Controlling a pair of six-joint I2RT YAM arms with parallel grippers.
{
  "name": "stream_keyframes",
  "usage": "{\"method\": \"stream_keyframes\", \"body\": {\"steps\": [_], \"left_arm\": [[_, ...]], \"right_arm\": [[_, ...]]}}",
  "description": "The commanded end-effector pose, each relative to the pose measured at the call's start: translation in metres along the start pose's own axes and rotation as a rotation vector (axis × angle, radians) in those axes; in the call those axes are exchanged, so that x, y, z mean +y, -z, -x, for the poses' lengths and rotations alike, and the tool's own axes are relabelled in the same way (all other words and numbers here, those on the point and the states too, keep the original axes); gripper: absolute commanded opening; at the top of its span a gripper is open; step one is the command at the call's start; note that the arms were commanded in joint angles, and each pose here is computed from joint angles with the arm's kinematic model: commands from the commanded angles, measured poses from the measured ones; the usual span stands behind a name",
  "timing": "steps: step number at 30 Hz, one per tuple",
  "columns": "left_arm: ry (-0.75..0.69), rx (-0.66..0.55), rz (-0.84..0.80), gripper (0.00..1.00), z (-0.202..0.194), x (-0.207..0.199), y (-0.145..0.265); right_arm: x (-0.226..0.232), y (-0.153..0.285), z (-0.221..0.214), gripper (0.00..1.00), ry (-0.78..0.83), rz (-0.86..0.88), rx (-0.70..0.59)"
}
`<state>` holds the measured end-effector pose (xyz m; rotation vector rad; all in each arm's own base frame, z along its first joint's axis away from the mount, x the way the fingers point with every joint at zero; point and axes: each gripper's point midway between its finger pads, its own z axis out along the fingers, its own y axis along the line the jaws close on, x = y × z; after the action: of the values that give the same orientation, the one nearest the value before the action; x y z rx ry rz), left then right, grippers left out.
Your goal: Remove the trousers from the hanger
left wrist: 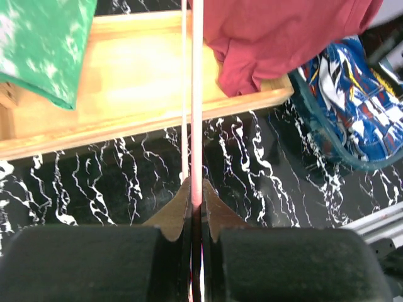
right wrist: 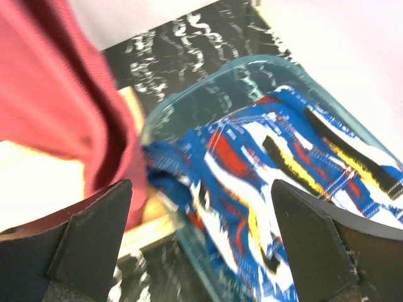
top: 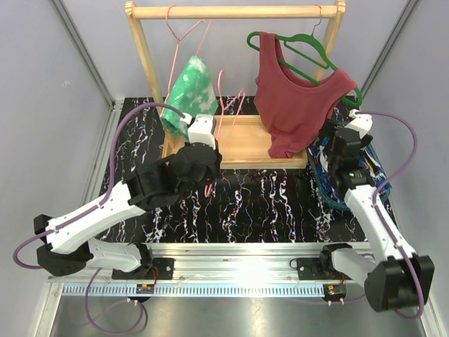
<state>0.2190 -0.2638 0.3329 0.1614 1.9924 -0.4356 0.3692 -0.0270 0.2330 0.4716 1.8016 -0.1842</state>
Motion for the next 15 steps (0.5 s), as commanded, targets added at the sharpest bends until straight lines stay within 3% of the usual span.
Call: {"method": "stream_keyframes", "body": {"steps": [1, 10, 15], "left_arm": [[0.004, -0.066, 0.034, 0.0, 0.033, -0.003, 0.005], [-0.054, -0.083, 0.11, 0.0, 0.076, -0.015, -0.006], [-0.061, -0.097, 0.128, 0.0, 0.113, -0.028, -0.028]], "right_arm": [[0.007, 0.032, 0.001, 0.99, -0.059, 0.103, 0.062], [0.02, 0.138, 0.024, 0.99, -0.126, 0.426, 0.076], [0.029, 0.216, 0.065, 0.99, -0.118, 0.658, -0.003]]}}
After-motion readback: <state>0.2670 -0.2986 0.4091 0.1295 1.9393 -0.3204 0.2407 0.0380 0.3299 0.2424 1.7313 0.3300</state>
